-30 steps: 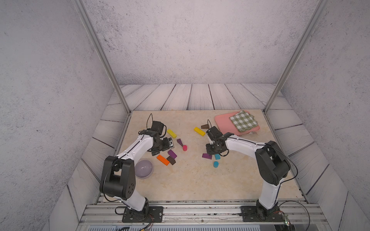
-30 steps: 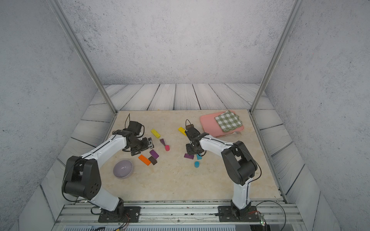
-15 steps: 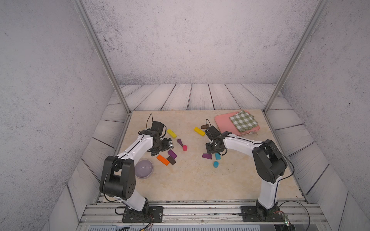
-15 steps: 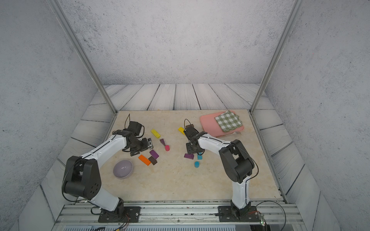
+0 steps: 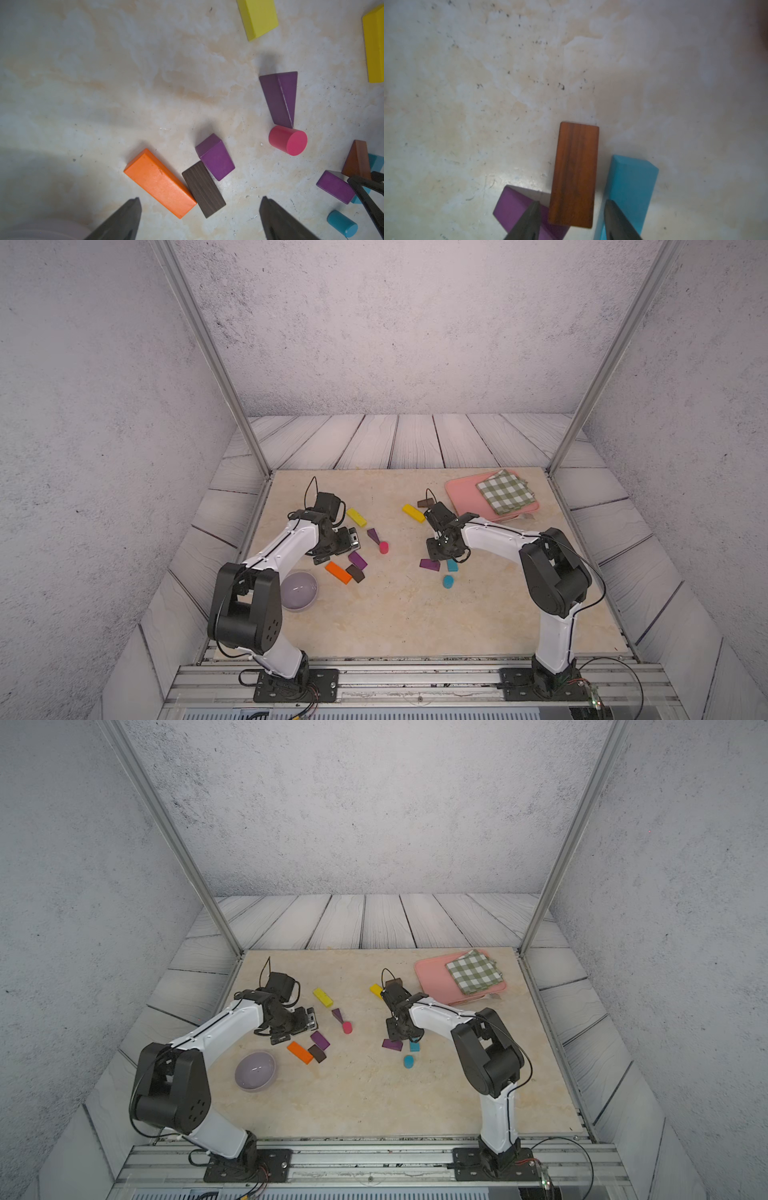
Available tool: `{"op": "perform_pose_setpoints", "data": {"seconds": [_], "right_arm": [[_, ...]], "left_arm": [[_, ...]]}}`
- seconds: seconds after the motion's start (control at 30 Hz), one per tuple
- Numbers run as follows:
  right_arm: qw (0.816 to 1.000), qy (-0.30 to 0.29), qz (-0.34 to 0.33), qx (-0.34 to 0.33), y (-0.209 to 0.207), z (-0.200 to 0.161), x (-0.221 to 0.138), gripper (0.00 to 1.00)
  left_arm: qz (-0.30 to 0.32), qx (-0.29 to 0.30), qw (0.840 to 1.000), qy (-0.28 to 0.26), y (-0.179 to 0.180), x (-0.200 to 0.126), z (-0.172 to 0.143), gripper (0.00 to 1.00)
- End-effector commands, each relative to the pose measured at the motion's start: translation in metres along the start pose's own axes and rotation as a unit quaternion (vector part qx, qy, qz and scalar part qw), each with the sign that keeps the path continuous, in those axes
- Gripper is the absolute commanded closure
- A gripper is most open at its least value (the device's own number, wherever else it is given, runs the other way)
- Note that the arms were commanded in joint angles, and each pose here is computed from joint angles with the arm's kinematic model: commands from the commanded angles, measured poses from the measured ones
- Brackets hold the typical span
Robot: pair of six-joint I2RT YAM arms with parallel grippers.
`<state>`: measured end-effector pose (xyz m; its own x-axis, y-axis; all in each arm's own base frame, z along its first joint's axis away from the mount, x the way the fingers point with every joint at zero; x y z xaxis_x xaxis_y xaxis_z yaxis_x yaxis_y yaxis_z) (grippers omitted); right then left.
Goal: Assemble a small pinwheel with building blocks
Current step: Pick up the building block from the center of the board.
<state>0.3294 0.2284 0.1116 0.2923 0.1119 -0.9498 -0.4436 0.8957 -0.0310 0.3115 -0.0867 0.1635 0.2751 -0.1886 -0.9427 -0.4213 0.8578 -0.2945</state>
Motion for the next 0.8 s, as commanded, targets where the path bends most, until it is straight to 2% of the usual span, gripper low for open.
{"op": "perform_pose_setpoints", "data": {"seconds": [0.0,0.3,0.5,0.6,0.7,0.77], "right_arm": [[1.000,0.018,0.005,0.002,0.002,0.000,0.014,0.50],[0.999,0.031,0.006,0.006,0.004,-0.001,0.028,0.58],[1.000,-0.002,0.015,0.014,0.004,0.005,0.009,0.75],[0.996,-0.056,0.072,0.006,0.012,0.011,-0.013,0.84],[0.978,-0.113,0.174,-0.004,0.026,0.011,-0.037,0.89],[0.964,-0.128,0.233,-0.002,0.035,0.011,-0.050,0.90]], "left_arm": [[0.014,0.004,1.000,0.006,0.004,0.005,-0.001,0.04],[0.012,0.004,1.000,-0.004,0.005,-0.001,0.000,0.04],[-0.029,0.007,0.998,-0.052,0.002,-0.021,-0.001,0.04],[-0.081,0.013,0.993,-0.082,-0.002,-0.036,-0.003,0.04],[-0.136,0.015,0.986,-0.097,-0.010,-0.052,-0.006,0.04],[-0.166,0.016,0.981,-0.099,-0.016,-0.060,-0.008,0.04]]}}
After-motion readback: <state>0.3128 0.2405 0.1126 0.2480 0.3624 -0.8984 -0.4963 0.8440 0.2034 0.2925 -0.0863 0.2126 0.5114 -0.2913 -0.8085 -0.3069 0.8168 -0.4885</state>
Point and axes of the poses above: each gripper's point midway between its finger pads, its own x axis out along the fingers, its own y axis along the line the jaws close on, z = x × y, the point moved 8 cm from there along -x, back along the fingers, and after that the axes turned 13 degrees about -x, right-handed, at the moved point
